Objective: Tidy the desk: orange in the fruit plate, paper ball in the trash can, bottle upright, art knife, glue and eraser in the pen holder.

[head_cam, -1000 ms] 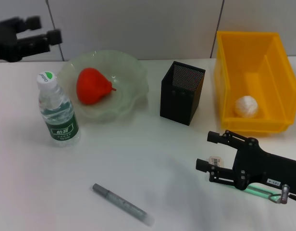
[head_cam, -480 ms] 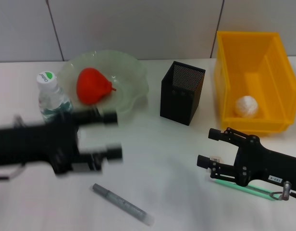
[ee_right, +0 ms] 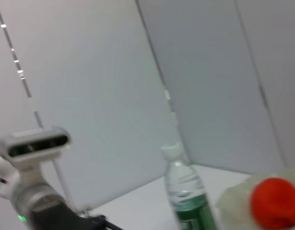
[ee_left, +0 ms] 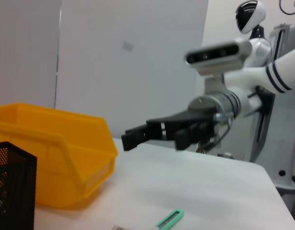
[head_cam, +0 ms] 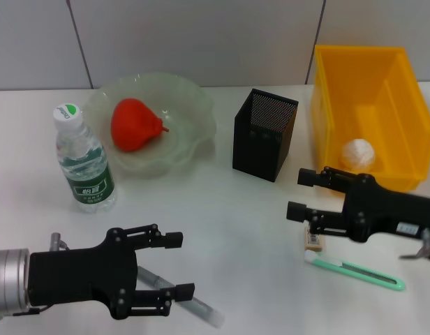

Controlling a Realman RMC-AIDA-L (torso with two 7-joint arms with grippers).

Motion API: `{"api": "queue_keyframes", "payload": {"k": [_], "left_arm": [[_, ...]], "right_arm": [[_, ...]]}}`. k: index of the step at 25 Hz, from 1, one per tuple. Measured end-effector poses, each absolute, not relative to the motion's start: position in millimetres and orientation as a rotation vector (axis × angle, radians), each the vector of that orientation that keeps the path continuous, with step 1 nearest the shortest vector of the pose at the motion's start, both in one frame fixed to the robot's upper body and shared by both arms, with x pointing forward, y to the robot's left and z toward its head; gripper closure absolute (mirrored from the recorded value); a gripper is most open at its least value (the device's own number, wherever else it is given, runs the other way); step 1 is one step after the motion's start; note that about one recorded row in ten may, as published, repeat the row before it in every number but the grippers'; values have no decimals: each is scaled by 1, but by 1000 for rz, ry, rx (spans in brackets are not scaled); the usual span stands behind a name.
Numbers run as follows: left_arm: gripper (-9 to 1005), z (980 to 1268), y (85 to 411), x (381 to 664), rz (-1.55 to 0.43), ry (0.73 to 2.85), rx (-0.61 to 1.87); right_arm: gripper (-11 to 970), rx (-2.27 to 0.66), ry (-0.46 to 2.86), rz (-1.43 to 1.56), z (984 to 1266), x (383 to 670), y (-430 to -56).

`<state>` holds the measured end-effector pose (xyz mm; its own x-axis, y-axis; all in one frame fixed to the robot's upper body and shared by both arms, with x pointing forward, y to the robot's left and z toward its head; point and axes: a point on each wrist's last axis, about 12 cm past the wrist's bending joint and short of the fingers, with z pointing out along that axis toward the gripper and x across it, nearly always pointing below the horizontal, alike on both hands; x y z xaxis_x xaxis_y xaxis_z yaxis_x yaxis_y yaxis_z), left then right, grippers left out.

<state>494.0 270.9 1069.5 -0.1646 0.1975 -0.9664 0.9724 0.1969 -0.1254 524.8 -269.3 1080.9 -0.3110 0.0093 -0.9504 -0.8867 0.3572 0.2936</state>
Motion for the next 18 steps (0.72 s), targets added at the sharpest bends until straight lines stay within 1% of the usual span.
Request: {"api": "queue_keyframes", "payload": {"k": [5, 11, 15, 18], "left_arm": [[208, 1064, 269, 491, -1078, 1554, 1125], [209, 1064, 270, 490, -1073, 1552, 1120], [209, 1064, 271, 491, -1074, 1555, 1107], [209, 1066, 272, 492, -1071, 1550, 1083]], "right_arm": [[227, -967, 1785, 1179, 1126, 548, -267], [228, -1219, 2100, 1007, 1172, 578, -246], [229, -1313, 2287, 894, 1194, 590, -233], [229, -1363, 2405, 795, 1201, 595, -223]]}}
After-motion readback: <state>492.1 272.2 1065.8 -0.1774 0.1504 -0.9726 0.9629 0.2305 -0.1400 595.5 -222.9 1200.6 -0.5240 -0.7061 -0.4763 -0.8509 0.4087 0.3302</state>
